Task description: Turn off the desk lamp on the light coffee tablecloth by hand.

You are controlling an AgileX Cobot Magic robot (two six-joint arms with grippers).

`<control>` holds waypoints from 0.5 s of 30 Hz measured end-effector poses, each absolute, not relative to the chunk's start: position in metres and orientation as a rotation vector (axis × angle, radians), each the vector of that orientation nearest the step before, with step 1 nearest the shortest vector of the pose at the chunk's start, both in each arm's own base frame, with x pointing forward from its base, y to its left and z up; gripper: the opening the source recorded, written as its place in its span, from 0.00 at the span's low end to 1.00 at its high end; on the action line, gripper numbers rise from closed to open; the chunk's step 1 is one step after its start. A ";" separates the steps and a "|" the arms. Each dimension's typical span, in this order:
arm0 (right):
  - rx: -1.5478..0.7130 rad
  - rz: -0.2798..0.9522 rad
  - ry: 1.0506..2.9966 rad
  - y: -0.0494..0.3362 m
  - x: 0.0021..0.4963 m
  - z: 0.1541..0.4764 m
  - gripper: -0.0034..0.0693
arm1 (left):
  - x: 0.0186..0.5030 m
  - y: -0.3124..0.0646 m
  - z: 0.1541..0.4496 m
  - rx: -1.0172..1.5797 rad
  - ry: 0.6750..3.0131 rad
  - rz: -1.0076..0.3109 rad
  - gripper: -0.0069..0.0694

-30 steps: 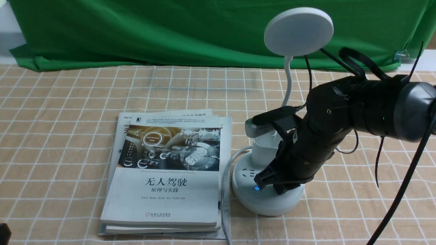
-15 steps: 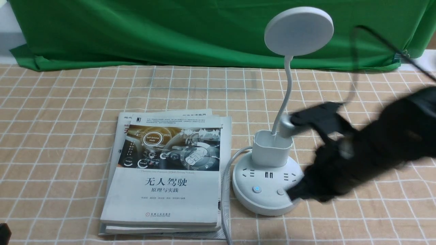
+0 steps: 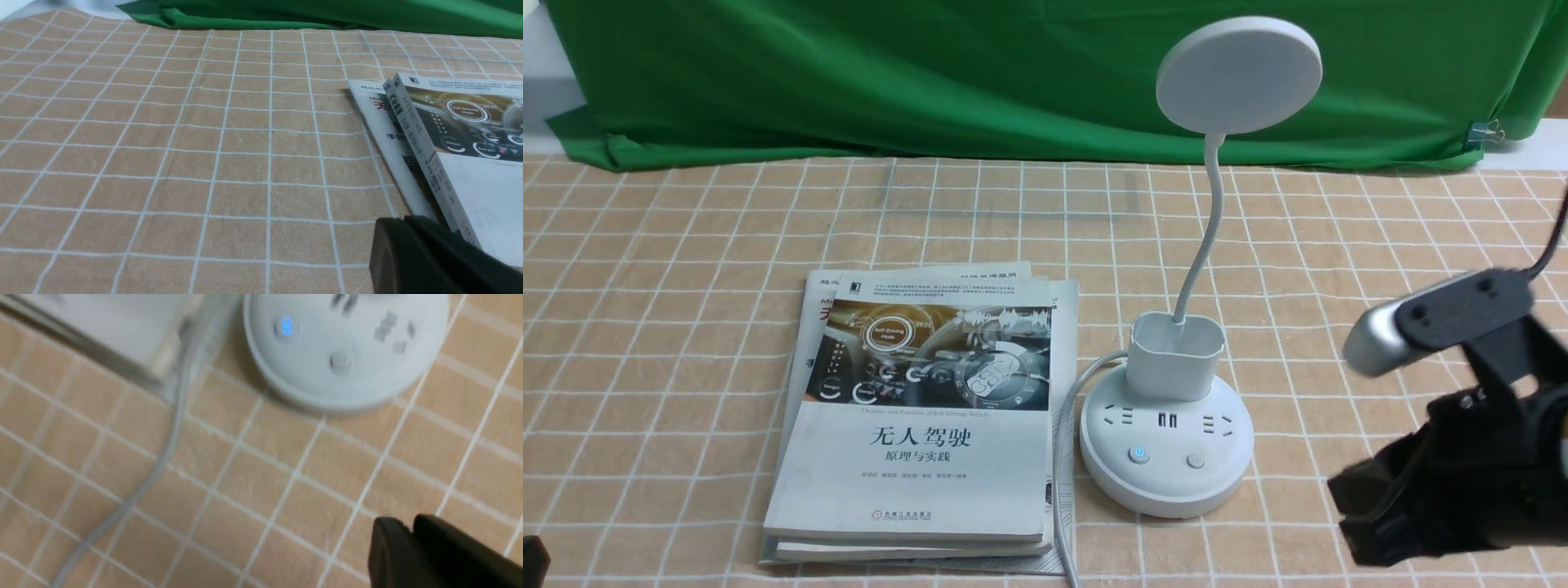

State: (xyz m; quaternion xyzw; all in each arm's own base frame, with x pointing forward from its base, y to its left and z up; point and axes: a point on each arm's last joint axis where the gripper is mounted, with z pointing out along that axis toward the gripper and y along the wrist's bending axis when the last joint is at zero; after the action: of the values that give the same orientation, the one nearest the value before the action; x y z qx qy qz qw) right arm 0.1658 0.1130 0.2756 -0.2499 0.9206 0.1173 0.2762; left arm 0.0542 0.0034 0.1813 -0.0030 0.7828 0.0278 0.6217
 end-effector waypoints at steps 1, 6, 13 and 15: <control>-0.665 0.323 2.447 0.113 0.166 0.278 0.17 | 0.054 0.003 0.181 -0.007 1.799 0.064 0.10; -0.639 0.345 2.354 0.112 0.165 0.289 0.18 | 0.054 0.003 0.181 -0.007 1.800 0.064 0.10; -0.485 0.285 2.177 0.072 0.147 0.298 0.09 | 0.054 0.003 0.181 -0.007 1.799 0.064 0.10; -0.429 0.265 2.133 0.061 0.141 0.295 0.09 | 0.054 0.003 0.181 -0.007 1.799 0.064 0.10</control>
State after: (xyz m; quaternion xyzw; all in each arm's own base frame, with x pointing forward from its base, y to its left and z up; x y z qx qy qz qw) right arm 0.1413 0.0614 0.2953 -0.1740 0.8655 0.1076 0.4572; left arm 0.0542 0.0034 0.1813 -0.0030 0.7829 0.0278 0.6215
